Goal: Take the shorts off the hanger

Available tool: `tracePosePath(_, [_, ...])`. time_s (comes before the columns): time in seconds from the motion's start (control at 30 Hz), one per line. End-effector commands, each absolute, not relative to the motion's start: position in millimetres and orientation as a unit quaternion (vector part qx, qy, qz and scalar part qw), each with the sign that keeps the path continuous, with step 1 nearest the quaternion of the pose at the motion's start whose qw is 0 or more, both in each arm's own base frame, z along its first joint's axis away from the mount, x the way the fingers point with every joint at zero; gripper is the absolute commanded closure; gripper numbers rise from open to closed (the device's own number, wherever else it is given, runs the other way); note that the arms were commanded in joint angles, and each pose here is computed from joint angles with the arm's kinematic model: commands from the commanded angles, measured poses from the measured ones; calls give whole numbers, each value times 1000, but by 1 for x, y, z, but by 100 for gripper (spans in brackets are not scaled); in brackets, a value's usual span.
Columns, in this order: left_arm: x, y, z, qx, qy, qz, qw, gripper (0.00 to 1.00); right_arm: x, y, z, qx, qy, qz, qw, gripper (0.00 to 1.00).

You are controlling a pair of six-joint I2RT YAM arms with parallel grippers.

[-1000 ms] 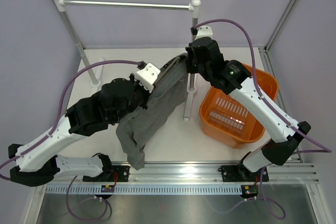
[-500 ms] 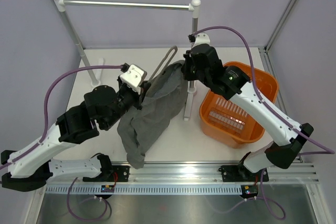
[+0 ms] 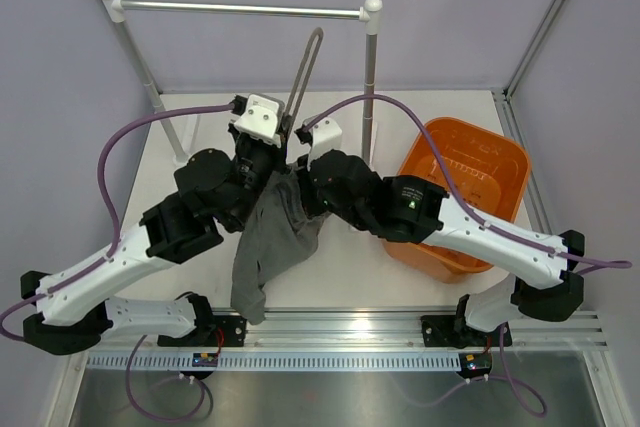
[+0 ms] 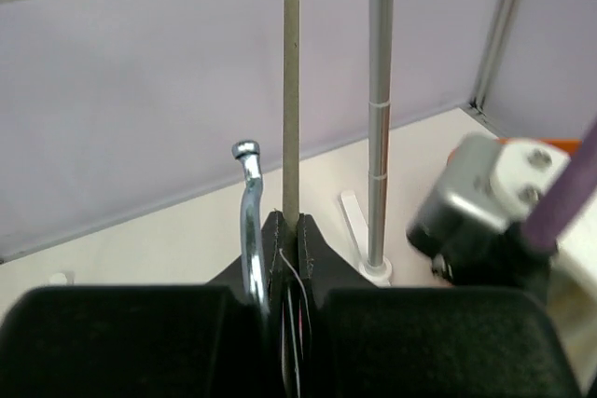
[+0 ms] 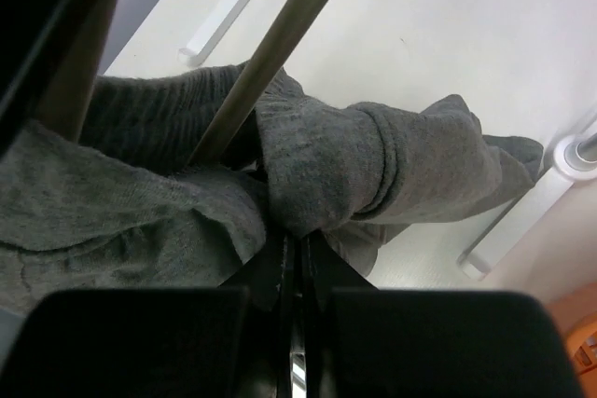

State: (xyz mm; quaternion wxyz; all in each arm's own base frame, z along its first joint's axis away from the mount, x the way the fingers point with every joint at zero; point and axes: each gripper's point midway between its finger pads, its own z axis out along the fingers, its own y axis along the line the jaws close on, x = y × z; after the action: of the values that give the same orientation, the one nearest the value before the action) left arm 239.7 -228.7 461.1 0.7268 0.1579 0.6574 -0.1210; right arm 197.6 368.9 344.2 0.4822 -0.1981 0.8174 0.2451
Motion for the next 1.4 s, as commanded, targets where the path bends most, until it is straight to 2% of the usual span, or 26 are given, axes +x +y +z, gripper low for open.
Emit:
tracePosePath(0.0, [243, -200, 532, 53, 596, -131, 790, 100, 187, 369, 383, -173, 794, 276, 514, 100])
tracePosePath(0.13, [248, -185, 548, 13, 570, -101, 815, 100, 162, 377, 386, -194, 787, 290, 509, 100])
tracePosePath(0.4, [250, -166, 569, -7, 569, -60, 820, 100, 169, 341, 415, -175, 773, 254, 554, 100])
tracePosePath(0.6, [245, -165, 556, 4, 599, -83, 797, 100, 200, 276, 509, -129, 719, 177, 659, 100])
tracePosePath(0.77, [242, -172, 538, 22, 628, -106, 771, 100, 230, 184, 599, -29, 659, 122, 742, 100])
tracePosePath(0.83, [241, -174, 528, 35, 639, -105, 761, 100, 229, 155, 617, 0, 636, 92, 766, 100])
tracePosePath(0.87, [240, -175, 524, 35, 643, -109, 757, 100, 227, 133, 641, 64, 606, 103, 786, 100])
tracePosePath(0.93, [240, -176, 517, 42, 651, -104, 750, 100, 222, 101, 653, 67, 586, 41, 806, 100])
tracePosePath(0.97, [241, -176, 514, 43, 654, -102, 749, 100, 216, 83, 669, 110, 562, 60, 818, 100])
tracePosePath(1.13, [240, -177, 503, 54, 664, -96, 739, 100, 199, 33, 690, 136, 525, 53, 838, 100])
tracePosePath(1.37, [238, -179, 493, 61, 669, -101, 734, 100, 216, 63, 659, 99, 558, 29, 824, 100])
